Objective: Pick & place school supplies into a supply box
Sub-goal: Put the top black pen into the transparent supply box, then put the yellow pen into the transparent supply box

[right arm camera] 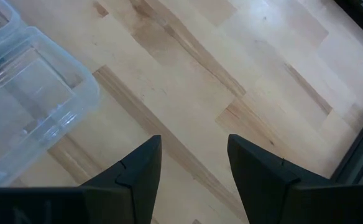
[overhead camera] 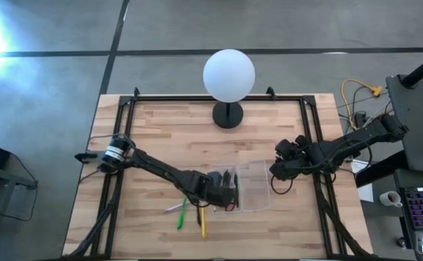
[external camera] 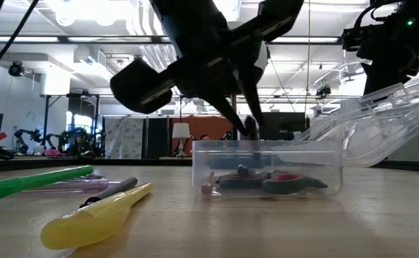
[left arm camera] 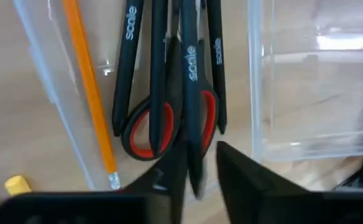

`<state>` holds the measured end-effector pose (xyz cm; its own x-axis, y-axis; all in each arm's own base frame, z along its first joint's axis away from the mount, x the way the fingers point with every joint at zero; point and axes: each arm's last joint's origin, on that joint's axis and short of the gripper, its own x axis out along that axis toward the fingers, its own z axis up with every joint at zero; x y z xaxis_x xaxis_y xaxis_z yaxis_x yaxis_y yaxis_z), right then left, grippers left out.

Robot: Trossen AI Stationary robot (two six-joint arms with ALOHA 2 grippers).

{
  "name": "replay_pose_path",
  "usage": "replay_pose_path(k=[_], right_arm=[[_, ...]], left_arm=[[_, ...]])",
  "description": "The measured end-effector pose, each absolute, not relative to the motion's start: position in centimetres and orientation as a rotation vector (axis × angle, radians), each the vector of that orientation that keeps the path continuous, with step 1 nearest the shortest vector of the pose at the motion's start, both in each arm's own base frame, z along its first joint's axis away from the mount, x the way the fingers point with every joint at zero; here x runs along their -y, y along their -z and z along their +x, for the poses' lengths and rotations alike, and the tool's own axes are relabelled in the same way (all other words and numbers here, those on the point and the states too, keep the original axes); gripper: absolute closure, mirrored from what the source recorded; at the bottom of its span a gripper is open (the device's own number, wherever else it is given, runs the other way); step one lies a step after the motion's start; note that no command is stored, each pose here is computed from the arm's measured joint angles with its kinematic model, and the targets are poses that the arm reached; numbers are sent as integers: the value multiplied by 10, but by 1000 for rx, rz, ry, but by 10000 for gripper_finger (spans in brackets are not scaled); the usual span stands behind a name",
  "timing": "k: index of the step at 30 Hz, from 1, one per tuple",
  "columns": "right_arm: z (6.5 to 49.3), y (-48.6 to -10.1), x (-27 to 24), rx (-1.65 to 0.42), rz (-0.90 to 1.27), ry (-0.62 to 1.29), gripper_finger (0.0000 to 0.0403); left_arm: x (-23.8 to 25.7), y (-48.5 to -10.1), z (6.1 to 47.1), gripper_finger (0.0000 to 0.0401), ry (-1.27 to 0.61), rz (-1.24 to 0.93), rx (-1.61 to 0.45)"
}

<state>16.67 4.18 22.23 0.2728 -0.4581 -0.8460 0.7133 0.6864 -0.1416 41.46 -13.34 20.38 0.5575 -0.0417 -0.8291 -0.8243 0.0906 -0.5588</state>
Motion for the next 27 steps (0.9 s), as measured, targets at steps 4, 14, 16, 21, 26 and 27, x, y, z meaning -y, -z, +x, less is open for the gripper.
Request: replay_pose_path(k=[4, 14, 16, 21, 26, 27], right_arm=[[166, -222, -42, -1026, 287, 804, 227], [166, -222, -42, -1044, 237, 773, 227], [167, -222, -42, -1050, 223, 764, 227], [167, -222, -42, -1048, 222, 761, 227], [167, -222, -42, -1047, 225, 762, 227], [167, -222, -42, -1046, 228, 764, 227]], left_arm=[[133, -202, 412, 264, -728, -1379, -830], [131, -232, 391, 194, -486, -1155, -1074], [127, -237, 379, 197, -529, -1094, -1149], [122, -255, 355, 213, -413, -799, -1263], [126, -246, 358, 223, -389, -852, -1323], [131, -241, 360, 224, -385, -874, -1334]])
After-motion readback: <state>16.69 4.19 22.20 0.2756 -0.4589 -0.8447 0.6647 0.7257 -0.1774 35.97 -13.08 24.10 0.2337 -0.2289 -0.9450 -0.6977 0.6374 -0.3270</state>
